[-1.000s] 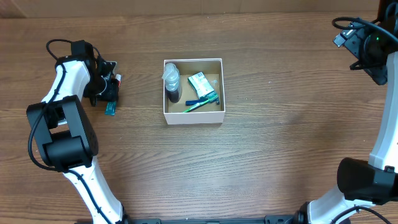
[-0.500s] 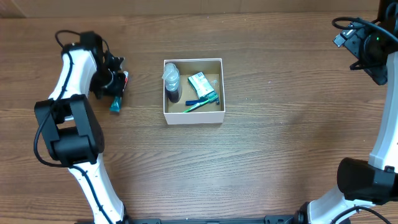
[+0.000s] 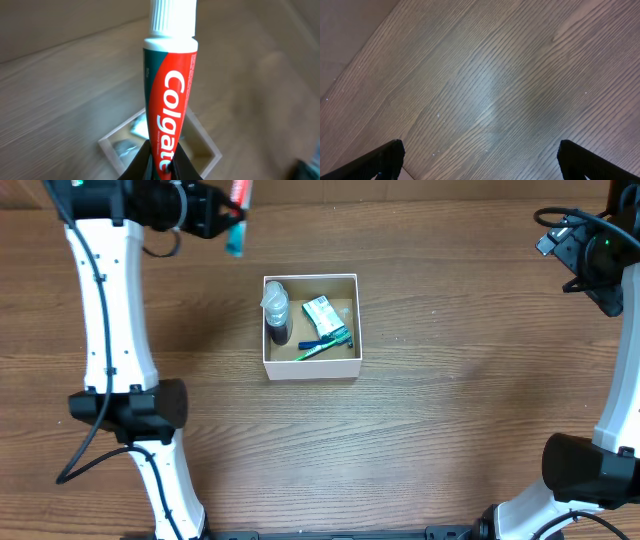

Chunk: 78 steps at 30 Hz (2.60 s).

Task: Pack container
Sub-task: 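Carry the toothpaste with the left gripper and lower it into the box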

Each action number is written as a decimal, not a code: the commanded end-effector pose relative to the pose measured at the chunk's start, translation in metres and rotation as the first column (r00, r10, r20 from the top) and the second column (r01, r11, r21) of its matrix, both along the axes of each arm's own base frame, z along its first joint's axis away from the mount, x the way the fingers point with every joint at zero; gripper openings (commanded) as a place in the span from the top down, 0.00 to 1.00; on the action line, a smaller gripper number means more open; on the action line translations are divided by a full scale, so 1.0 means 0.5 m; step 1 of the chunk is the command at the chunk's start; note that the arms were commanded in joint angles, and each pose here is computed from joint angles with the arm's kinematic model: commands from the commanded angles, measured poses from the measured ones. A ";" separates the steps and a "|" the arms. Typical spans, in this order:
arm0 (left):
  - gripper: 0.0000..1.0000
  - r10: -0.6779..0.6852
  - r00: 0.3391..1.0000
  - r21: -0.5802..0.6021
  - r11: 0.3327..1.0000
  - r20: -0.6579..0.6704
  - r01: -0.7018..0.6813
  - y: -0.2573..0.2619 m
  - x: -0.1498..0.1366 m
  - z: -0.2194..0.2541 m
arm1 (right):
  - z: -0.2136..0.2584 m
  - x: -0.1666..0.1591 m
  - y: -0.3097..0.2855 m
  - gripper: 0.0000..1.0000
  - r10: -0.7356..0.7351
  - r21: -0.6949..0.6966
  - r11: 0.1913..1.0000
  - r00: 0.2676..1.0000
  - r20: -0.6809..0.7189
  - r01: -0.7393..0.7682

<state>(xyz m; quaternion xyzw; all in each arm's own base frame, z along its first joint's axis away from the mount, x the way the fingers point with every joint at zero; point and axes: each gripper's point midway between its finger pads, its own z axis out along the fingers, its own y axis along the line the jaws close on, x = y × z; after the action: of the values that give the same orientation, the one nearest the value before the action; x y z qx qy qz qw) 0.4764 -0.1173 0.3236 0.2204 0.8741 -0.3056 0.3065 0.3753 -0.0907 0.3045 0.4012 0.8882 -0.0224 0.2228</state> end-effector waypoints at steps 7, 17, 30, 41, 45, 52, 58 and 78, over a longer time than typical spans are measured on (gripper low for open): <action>0.94 -0.350 0.937 0.335 0.885 0.017 0.324 -0.188 -0.118 -0.061 | 0.014 -0.003 -0.003 0.00 -0.009 -0.009 1.000 1.000 0.023 0.009; 0.95 -0.483 0.852 0.468 0.716 -0.204 0.518 -0.175 -0.157 -0.228 | 0.014 -0.003 -0.003 0.00 -0.009 -0.009 1.000 1.000 0.023 0.009; 0.90 -0.631 0.680 0.410 0.546 -0.373 0.731 -0.155 -0.217 -0.424 | 0.014 -0.003 -0.003 0.00 -0.009 -0.009 1.000 1.000 0.023 0.009; 0.96 -0.695 0.638 0.482 0.456 -0.332 0.748 -0.149 -0.193 -0.455 | 0.014 -0.003 -0.003 0.00 -0.009 -0.009 1.000 1.000 0.023 0.009; 0.96 -0.696 0.628 0.543 0.397 -0.347 0.740 -0.145 -0.185 -0.461 | 0.014 -0.003 -0.003 0.00 -0.009 -0.009 1.000 1.000 0.023 0.009; 0.96 -0.757 0.566 0.578 0.313 -0.327 0.754 -0.187 -0.194 -0.463 | 0.014 -0.003 -0.003 0.00 -0.009 -0.009 1.000 1.000 0.023 0.009; 0.96 -0.766 0.536 0.626 0.231 -0.355 0.745 -0.189 -0.194 -0.466 | 0.014 -0.003 -0.003 0.00 -0.009 -0.009 1.000 1.000 0.023 0.009; 0.00 -0.617 0.781 0.759 0.462 -0.095 0.458 -0.232 -0.128 -0.267 | 0.014 -0.003 -0.003 0.00 -0.009 -0.009 1.000 1.000 0.023 0.009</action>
<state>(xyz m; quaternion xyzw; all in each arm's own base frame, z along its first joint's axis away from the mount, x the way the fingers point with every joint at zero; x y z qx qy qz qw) 0.3969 -0.2107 0.1022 0.6600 0.7502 -0.0118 0.0383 0.3752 -0.0906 0.3044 0.4013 0.8882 -0.0222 0.2226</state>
